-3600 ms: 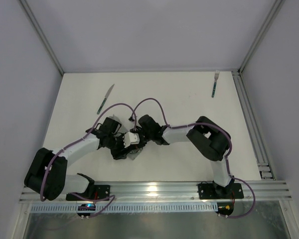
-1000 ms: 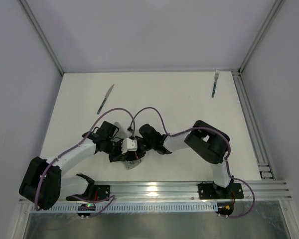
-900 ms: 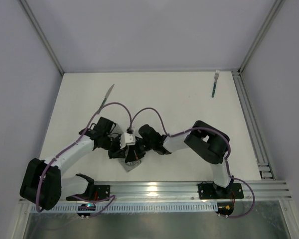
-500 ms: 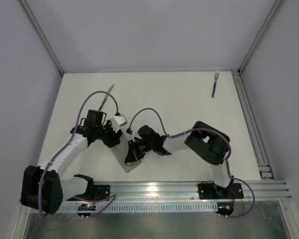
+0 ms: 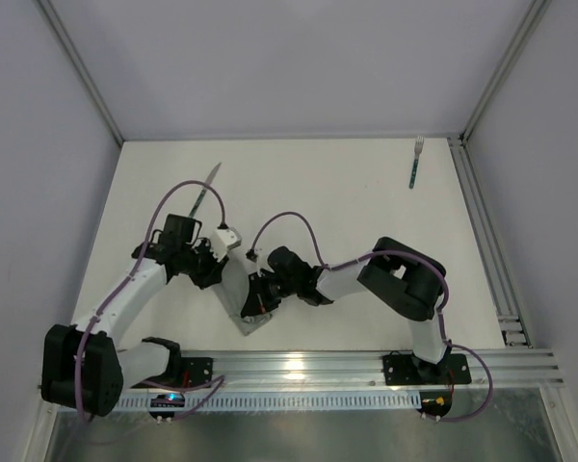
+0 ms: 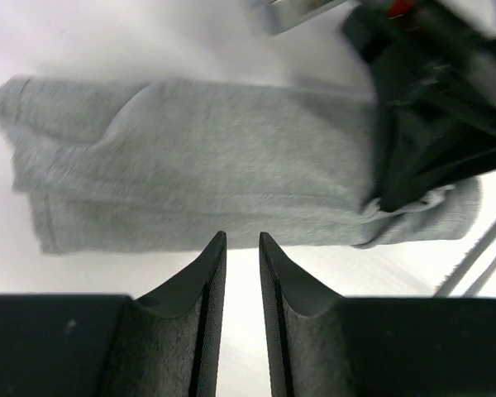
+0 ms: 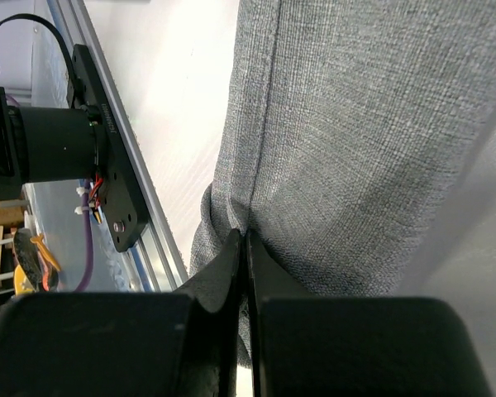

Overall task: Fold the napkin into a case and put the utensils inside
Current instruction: Stuff the top corner of the smaller-rectangle-folded napkin into the folded napkin.

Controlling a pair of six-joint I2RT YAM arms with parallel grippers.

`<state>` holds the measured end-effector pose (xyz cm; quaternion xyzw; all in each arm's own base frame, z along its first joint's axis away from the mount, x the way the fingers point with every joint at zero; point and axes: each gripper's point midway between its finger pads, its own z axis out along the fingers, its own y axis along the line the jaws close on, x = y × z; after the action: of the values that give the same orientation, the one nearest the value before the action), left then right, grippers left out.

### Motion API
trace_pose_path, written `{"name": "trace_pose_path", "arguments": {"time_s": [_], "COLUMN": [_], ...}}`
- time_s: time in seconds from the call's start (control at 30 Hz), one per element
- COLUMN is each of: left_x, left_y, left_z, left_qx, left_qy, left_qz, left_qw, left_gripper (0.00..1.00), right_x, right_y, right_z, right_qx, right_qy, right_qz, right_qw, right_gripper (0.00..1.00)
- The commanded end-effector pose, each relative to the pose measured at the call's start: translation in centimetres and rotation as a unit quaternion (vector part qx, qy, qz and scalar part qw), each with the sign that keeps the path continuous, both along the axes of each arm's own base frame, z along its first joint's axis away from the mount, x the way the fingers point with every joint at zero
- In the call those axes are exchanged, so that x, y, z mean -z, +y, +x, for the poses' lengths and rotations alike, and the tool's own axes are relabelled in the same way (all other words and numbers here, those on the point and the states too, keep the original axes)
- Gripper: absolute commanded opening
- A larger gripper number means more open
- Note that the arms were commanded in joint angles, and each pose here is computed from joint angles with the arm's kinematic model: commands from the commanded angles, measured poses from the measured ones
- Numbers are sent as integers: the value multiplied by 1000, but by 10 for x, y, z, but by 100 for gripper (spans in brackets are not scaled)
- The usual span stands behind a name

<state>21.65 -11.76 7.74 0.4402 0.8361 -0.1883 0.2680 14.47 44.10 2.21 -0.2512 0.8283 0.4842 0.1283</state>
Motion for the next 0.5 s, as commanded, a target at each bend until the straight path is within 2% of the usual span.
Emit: {"name": "trace_pose_path", "arguments": {"time_s": [0.0,0.07,0.13,0.23,0.47], "left_x": [3,3,7,30,59], "left_y": [42,71,90,99,85], "left_z": [30,37,39,29,62], "left_qx": [-100,-175,-214,-217,-195], "left_qy": [-20,7,41,78,97], "left_qz": [70,77,92,125,136], "left_qw": [992,981,972,965,967], "left_gripper": [24,27,27,27,31], "right_x": [14,17,20,17,6], "right_y": [-9,-10,-12,-10,3], "right_z": [7,10,10,12,20], "right_qx": [40,50,59,64,78], "right_qy": [-8,-7,-3,-1,1], "right_qz": [-44,-55,-58,-52,-40], "right_qw": [998,997,997,997,996], "right_gripper": [3,3,3,3,3]}}
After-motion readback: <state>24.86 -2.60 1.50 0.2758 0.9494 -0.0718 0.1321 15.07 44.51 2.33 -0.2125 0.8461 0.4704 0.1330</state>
